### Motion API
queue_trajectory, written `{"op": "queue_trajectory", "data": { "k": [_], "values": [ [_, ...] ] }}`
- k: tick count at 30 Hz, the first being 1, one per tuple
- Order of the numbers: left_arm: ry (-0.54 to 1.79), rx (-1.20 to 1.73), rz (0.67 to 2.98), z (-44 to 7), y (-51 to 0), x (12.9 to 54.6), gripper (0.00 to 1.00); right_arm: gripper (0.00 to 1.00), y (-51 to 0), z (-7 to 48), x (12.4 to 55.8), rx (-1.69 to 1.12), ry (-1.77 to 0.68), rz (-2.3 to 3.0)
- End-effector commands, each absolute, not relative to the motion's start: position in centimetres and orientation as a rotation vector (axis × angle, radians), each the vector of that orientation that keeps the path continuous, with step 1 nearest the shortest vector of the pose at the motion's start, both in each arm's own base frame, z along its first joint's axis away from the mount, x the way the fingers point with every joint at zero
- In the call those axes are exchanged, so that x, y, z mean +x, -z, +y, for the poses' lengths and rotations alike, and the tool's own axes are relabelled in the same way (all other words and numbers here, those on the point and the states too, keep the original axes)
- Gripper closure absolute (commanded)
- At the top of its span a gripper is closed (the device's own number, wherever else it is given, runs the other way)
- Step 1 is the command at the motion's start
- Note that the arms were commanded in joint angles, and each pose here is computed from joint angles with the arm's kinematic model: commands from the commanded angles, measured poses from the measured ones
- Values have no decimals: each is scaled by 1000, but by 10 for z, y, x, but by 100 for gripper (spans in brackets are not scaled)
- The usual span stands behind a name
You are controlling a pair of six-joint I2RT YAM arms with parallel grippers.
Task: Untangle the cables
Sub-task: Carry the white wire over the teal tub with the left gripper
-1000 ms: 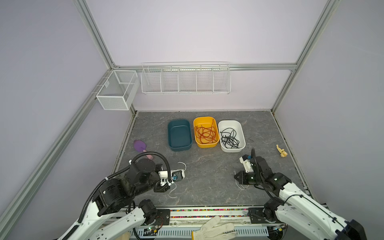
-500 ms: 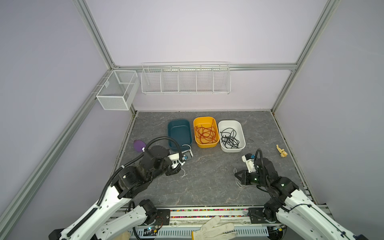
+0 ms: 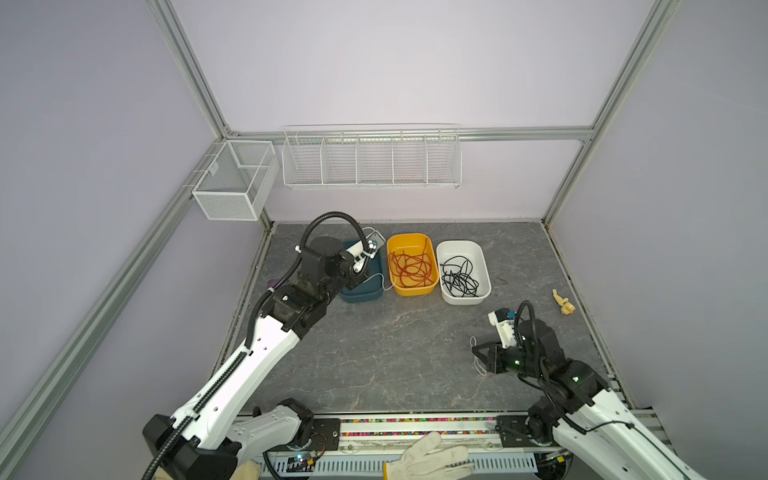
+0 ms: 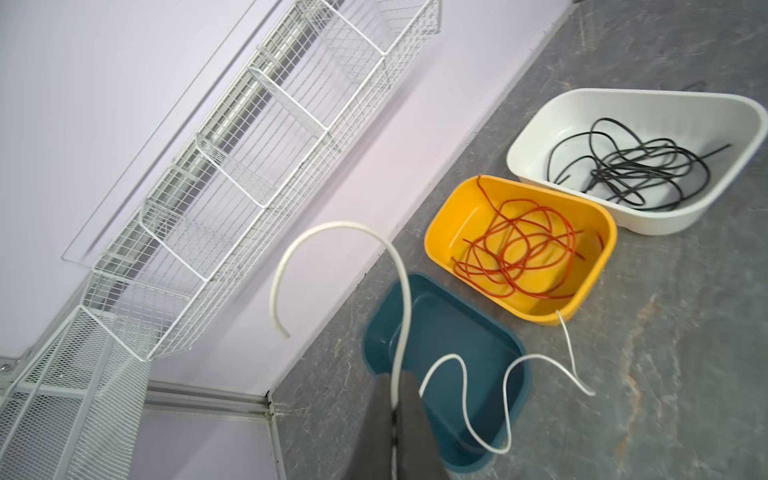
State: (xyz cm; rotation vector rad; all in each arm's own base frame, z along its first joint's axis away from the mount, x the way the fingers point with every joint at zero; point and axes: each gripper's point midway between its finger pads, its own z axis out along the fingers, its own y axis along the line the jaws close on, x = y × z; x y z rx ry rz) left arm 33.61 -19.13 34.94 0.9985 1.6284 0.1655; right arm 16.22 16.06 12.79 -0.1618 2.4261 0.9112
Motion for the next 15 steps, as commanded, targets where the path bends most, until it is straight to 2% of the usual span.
{"op": "queue_trajectory", "data": {
  "k": [1, 8, 15],
  "values": [
    [-207, 941, 1593, -194, -367, 366, 100, 94, -140, 162, 159, -177, -940, 2408],
    [-280, 859, 1645, -178, -350, 419, 100, 94, -145, 163, 154, -182, -965, 2400],
    [-311, 842, 1724, -161, -310, 447, 100, 94, -152, 163, 151, -191, -987, 2374]
  ]
}}
